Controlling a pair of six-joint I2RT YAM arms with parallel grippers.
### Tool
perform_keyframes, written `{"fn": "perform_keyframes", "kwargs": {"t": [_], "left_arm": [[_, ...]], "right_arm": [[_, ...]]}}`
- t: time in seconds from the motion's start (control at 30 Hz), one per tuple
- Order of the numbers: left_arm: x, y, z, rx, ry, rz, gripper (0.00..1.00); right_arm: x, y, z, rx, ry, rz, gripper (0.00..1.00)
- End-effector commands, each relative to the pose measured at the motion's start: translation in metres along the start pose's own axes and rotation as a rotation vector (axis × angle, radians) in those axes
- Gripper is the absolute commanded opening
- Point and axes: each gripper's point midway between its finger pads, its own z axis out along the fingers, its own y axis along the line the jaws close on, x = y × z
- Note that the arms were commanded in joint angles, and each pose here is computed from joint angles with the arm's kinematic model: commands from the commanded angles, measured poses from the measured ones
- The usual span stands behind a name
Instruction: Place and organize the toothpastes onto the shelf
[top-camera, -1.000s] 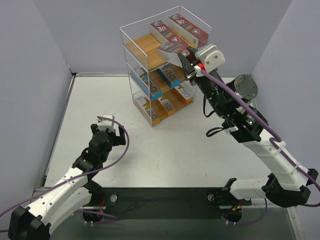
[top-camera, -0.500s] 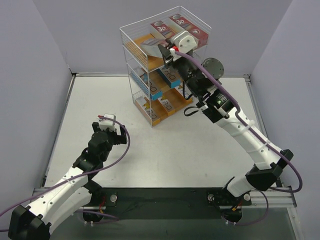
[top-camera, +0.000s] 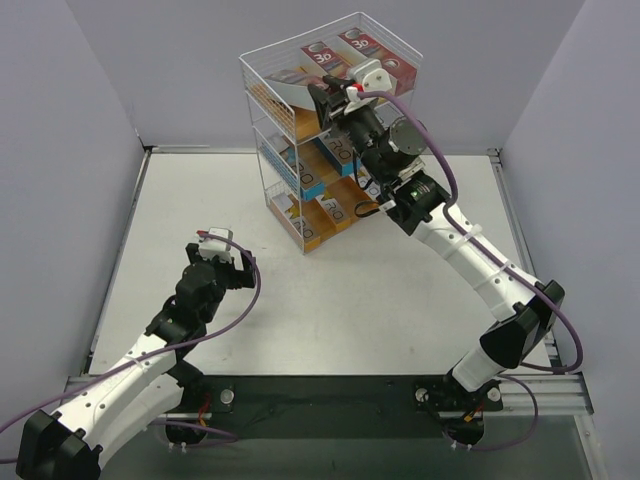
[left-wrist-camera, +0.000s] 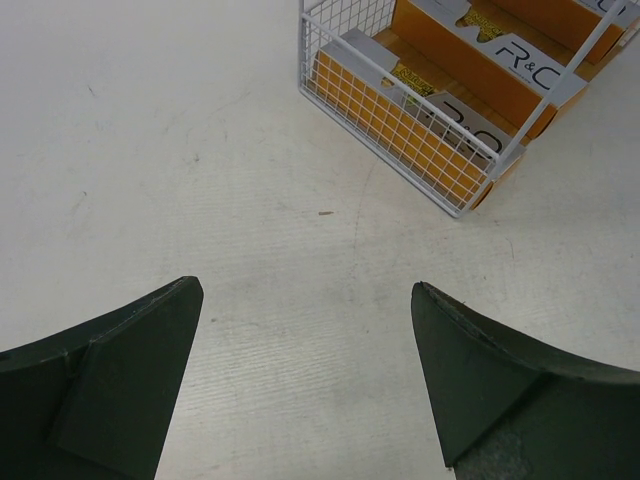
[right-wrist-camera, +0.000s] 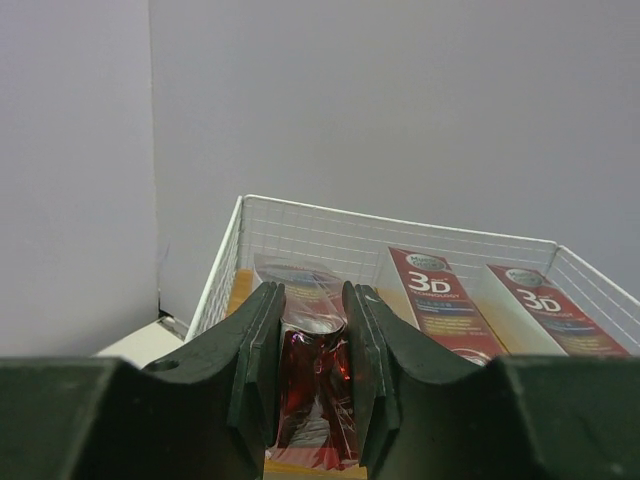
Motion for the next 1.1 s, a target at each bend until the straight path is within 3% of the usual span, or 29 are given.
{"fn": "perform_keyframes", "kwargs": {"t": [0.0, 0.27, 0.5, 0.6, 0.9, 1.07], "left_arm": [[-0.018, -0.005, 0.002, 0.021, -0.066, -0.029, 0.97], [-0.018, -0.006, 0.002, 0.028, -0.068, -0.028, 0.97], [-0.016, -0.006, 0.003, 0.028, -0.062, -0.025, 0.97], [-0.015, -0.006, 0.004, 0.029, -0.057, -0.022, 0.97], [-0.015, -0.008, 0.003, 0.040, -0.060, -0.025, 0.97], [-0.017, -0.009, 0.003, 0.046, -0.063, -0.029, 0.97]], "right_arm": [[-0.004, 0.018, 0.005, -0.070, -0.064, 0.112, 0.16], [0.019, 0.039, 0.006, -0.145, -0.013, 0.158, 0.23], [0.025, 0.044, 0.005, -0.168, 0.014, 0.170, 0.55], [0.026, 0.045, 0.003, -0.176, 0.029, 0.172, 0.61], [-0.019, 0.036, -0.008, -0.191, -0.005, 0.171, 0.80], [-0.048, 0.035, -0.021, -0.234, -0.021, 0.172, 0.84]]}}
